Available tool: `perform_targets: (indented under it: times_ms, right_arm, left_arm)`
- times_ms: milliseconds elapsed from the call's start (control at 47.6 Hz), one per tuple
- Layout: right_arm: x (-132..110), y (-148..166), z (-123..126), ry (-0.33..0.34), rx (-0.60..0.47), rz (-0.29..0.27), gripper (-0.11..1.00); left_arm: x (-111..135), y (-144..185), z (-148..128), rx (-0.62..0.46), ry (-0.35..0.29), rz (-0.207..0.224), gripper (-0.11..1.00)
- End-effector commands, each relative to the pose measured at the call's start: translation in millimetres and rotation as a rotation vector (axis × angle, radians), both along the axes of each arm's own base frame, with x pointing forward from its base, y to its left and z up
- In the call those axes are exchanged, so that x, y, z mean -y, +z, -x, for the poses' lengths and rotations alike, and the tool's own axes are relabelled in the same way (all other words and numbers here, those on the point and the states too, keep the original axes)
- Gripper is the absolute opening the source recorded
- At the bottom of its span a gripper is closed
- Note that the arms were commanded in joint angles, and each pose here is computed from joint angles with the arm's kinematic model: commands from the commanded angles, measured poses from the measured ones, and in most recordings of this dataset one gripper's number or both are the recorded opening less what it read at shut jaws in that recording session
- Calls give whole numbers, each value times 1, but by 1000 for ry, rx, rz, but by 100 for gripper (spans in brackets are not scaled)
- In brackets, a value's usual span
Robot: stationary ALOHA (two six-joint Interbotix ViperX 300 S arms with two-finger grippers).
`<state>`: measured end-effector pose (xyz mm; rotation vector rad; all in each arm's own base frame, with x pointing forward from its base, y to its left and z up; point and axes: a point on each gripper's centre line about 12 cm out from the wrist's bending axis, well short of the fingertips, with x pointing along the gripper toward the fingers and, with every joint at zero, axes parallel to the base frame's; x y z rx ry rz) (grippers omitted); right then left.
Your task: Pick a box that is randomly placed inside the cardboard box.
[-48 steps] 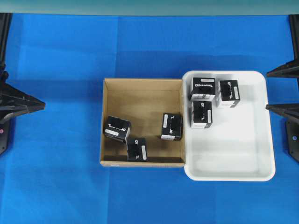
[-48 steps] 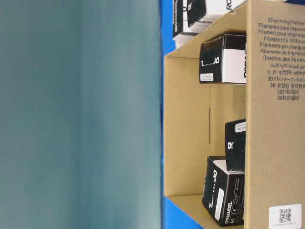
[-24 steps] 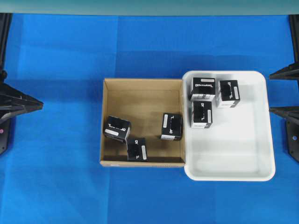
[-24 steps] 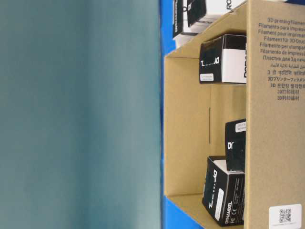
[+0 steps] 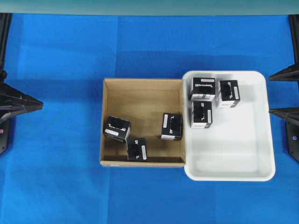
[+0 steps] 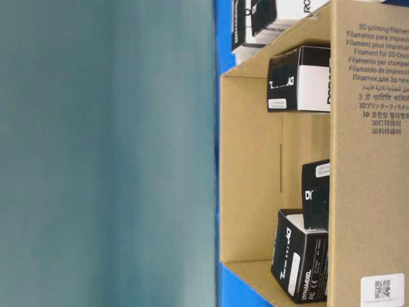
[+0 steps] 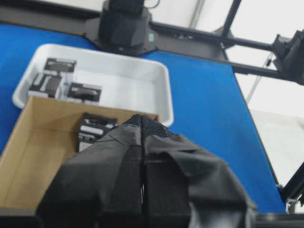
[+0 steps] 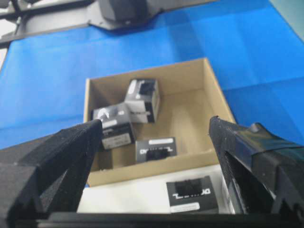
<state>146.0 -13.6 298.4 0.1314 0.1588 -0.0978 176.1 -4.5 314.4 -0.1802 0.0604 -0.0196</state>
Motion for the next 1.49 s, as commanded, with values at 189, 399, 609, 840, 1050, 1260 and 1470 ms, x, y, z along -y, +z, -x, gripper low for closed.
perform_targets:
  times_ms: [189, 399, 609, 840, 1050, 1260, 1470]
  right_arm:
    - [-1, 4, 5, -1, 20, -2, 100]
    - [-1, 1, 5, 2, 4, 5, 100]
    - [-1, -1, 5, 1, -3, -3, 100]
    - [-1, 0, 7, 1, 5, -4, 100]
    - [-1, -1, 9, 2, -7, -8, 100]
    - [-2, -2, 12, 5, -28, -10, 100]
    - [-2, -2, 13, 6, -23, -9, 100]
  left_arm:
    - [0, 10, -2, 15, 0, -4, -7]
    - [0, 11, -1, 21, 0, 7, -7]
    - [1, 13, -1, 31, -4, 4, -7]
    - [1, 9, -3, 17, -6, 0, -7]
    - [1, 8, -4, 11, -6, 0, -7]
    - [1, 8, -4, 9, -6, 0, -7]
    - [1, 7, -3, 5, -4, -3, -7]
